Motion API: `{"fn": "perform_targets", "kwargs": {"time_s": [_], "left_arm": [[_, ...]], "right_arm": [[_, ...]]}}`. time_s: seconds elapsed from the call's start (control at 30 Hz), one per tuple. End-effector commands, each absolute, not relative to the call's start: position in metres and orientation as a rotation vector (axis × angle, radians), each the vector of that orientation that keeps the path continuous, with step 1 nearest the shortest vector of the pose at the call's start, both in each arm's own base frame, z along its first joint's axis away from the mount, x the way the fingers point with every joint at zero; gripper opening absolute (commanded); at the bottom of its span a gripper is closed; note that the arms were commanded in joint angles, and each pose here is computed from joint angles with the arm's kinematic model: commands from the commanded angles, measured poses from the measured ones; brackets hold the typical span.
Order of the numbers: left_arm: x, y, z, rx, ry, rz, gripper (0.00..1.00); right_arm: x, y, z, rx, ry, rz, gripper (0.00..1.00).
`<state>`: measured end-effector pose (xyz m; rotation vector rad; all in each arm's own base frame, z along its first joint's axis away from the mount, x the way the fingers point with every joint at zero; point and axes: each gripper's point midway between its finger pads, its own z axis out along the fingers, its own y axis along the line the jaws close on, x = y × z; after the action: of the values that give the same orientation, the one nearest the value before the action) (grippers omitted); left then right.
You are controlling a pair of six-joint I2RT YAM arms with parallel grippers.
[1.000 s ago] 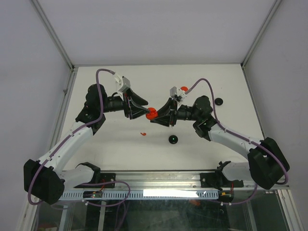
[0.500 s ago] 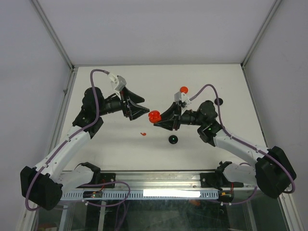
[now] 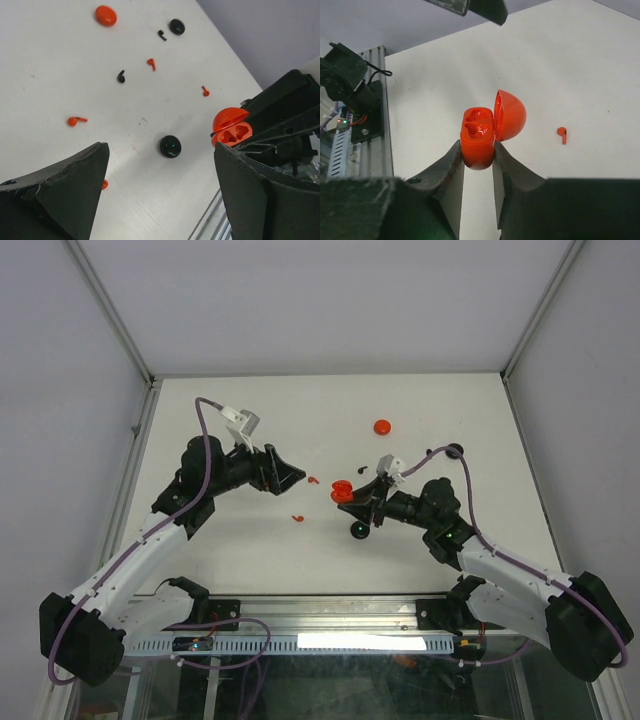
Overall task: Insert the wireless bluetooth earbuds into the charging case
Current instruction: Open the charging case, then pick up the earbud from the center of the board.
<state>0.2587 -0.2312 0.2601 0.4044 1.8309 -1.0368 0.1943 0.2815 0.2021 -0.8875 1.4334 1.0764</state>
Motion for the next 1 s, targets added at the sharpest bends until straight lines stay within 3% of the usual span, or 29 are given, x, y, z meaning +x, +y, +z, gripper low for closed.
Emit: {"fn": "perform_targets", "kwargs": {"time_s": [0.0,0.53,0.73,0.83,0.97], "left_arm": [[0.262,-0.228,0.221,0.304,1.979,-0.942,0.87],[0.264,-0.256,0.094,0.369,2.38,-0.658,0.83],[0.278,-0.266,0.081,0.361,2.423,-0.6,0.81],[0.294,-0.268,0.081,0.269,2.428,-0.56,0.74],[0.313,-0.268,0.079,0.131,2.448,-0.482,0.75]], "right_arm": [[0.212,0.27,0.215,-0.809,1.36,0.942,0.0],[0.224,0.245,0.203,-0.682,1.382,0.815,0.0],[0.226,0.244,0.202,-0.689,1.39,0.791,0.0],[0.227,0.241,0.201,-0.686,1.394,0.769,0.0],[0.232,0.233,0.201,-0.654,1.392,0.726,0.0]]}}
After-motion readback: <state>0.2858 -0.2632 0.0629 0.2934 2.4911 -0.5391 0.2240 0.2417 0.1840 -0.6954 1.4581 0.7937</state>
